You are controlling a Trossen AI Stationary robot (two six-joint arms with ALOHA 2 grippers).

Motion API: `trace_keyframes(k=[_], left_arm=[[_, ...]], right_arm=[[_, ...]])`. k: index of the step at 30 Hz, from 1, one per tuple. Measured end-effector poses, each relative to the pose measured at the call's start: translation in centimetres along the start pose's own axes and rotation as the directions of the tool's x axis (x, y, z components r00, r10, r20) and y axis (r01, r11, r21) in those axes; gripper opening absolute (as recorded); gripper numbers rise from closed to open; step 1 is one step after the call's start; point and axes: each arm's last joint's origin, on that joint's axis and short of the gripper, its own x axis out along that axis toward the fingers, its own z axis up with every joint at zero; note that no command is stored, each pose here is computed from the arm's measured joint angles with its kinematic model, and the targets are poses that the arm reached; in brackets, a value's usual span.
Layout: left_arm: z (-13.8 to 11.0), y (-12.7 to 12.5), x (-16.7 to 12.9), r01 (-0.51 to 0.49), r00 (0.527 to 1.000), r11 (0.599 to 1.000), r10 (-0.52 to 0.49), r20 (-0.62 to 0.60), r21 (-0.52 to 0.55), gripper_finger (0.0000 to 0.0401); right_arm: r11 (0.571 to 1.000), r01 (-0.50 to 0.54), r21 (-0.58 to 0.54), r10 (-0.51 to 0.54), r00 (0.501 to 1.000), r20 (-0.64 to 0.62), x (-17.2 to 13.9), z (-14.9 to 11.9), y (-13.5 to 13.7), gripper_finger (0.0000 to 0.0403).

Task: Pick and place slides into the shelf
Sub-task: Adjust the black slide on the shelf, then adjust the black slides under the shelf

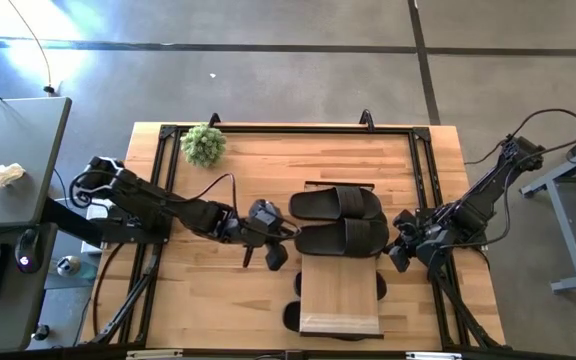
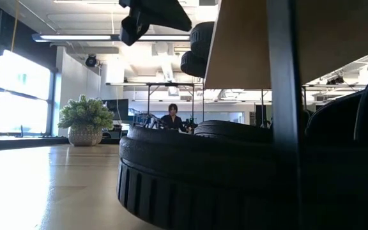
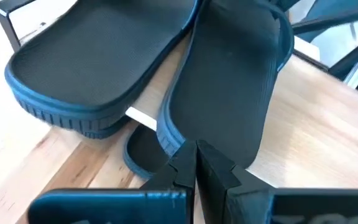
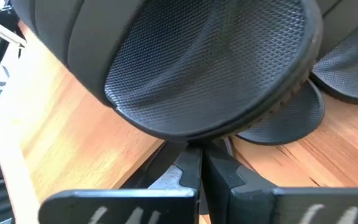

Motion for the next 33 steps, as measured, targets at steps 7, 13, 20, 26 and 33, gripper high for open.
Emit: trace_keyframes(k=[7,13,20,26,33], left_arm=[[-0.1,0.1,-0.2,-0.008,1.0,1.0,0.009,-0.018,0.006,0.0],[-0.4,0.4,-0.3,-0.028,0.998,0.999,0.029,-0.049,0.021,0.0],[-0.7,0.8,-2.1,-0.061,0.991,0.997,0.065,-0.12,0.042,0.0],[-0.9,1.5,-4.1,-0.085,0.978,0.995,0.095,-0.188,0.06,0.0],[-0.9,2.8,-3.6,-0.056,0.96,0.997,0.068,-0.271,0.05,0.0]], right_arm=[[0.999,-0.043,-0.015,0.043,0.999,0.008,0.0,0.0,0.4,0.0],[1.0,-0.023,0.011,0.023,0.999,-0.023,0.0,-0.1,0.2,0.0],[0.998,0.059,0.039,-0.055,0.995,-0.086,-1.2,-0.1,-0.2,0.0],[0.95,0.269,0.159,-0.258,0.962,-0.085,-4.0,0.8,-1.2,0.0],[0.83,0.411,0.377,-0.393,0.911,-0.128,-4.3,1.3,-4.5,0.0]])
